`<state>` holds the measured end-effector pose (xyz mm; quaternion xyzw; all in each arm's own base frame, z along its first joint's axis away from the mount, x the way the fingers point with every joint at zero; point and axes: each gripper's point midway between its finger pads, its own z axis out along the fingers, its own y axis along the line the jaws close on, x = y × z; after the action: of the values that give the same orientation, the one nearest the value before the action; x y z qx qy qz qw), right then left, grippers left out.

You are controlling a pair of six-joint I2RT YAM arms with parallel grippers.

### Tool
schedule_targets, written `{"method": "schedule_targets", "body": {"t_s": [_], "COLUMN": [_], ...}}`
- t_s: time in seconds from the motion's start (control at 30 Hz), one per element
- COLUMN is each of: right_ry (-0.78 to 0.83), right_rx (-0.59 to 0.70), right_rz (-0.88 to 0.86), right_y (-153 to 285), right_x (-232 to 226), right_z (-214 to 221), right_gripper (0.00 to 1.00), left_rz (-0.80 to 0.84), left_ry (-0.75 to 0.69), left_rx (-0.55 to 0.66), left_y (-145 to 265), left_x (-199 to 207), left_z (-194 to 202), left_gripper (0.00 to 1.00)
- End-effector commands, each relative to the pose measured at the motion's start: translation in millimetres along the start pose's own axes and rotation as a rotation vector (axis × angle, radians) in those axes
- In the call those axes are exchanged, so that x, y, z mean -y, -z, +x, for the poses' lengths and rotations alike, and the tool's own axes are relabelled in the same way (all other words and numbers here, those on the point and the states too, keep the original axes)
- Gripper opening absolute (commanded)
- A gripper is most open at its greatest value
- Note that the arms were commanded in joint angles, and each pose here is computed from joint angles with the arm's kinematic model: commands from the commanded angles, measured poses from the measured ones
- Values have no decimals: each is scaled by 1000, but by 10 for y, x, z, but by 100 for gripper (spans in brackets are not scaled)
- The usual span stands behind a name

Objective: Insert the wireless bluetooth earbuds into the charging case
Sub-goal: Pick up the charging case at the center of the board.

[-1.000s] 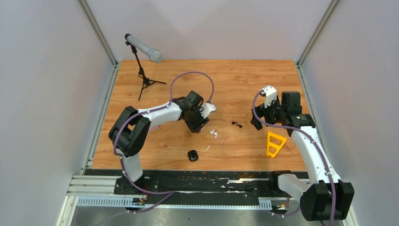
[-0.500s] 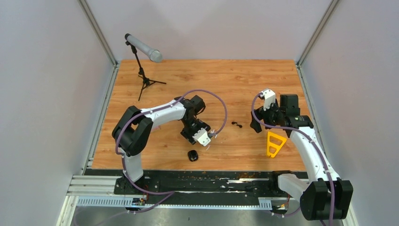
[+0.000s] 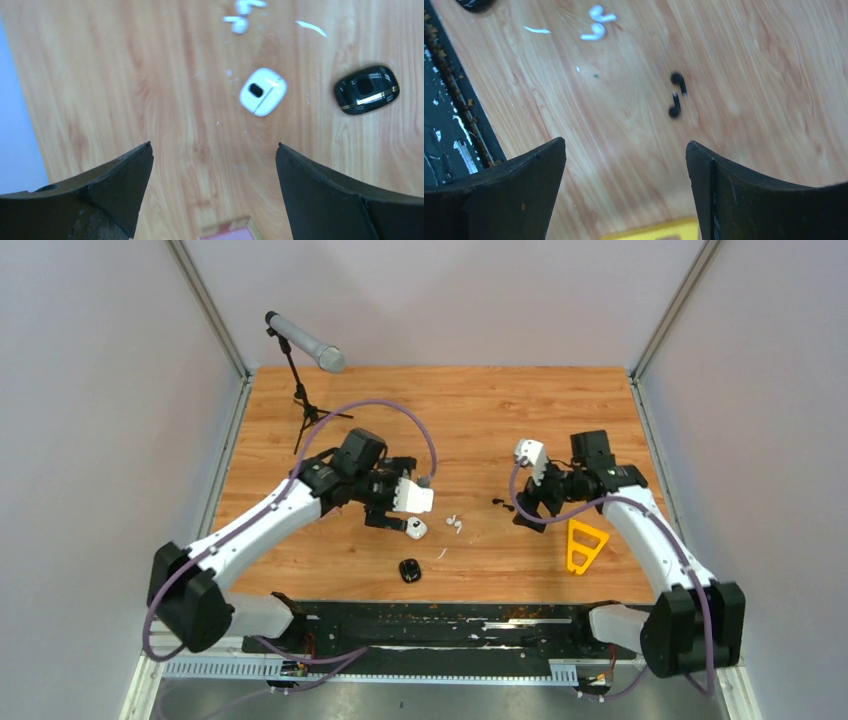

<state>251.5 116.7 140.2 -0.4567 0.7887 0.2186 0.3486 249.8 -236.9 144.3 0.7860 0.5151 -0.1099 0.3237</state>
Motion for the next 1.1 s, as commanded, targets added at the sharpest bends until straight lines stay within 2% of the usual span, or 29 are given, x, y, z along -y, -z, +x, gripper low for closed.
{"method": "schedule_targets", "body": {"t_s": [0.0, 0.1, 0.17, 0.23, 0.3, 0.47, 0.5, 0.57, 0.67, 1.07], "right_ry": [374, 567, 699, 774, 784, 827, 999, 1059, 1075, 1044], "right_rx": [64, 26, -2, -23, -45, -91, -57, -79, -109, -215], "right_rz": [-200, -294, -369, -446, -503, -612, -660, -718, -758, -782], "right_y": [-329, -734, -1003, -1241, -1448, -1840, -1917, -1998, -2116, -2342], "right_x": [-133, -193, -286, -394, -499, -827, -873, -977, -1042, -1060], "right_z": [-499, -726, -797, -843, -871, -853, -867, -816, -757, -512], "right_gripper": [86, 78, 70, 65, 65, 65, 70, 72, 74, 69], "left_rz": [-286, -315, -325, -330, -355, -426, -438, -458, -475, -499], "left_ry": [664, 1116, 1368, 1524, 1639, 1751, 1780, 1854, 1916, 1914], "left_rx": [-6, 1, 11, 25, 33, 115, 110, 97, 110, 194], "left_y": [348, 464, 495, 459, 412, 398, 408, 442, 487, 581], "left_x": [-260, -182, -82, 14, 96, 215, 275, 391, 496, 435], "left_z": [176, 482, 710, 829, 901, 959, 1005, 1107, 1180, 1157], "left_gripper": [100, 98, 94, 91, 91, 91, 91, 91, 91, 88]}}
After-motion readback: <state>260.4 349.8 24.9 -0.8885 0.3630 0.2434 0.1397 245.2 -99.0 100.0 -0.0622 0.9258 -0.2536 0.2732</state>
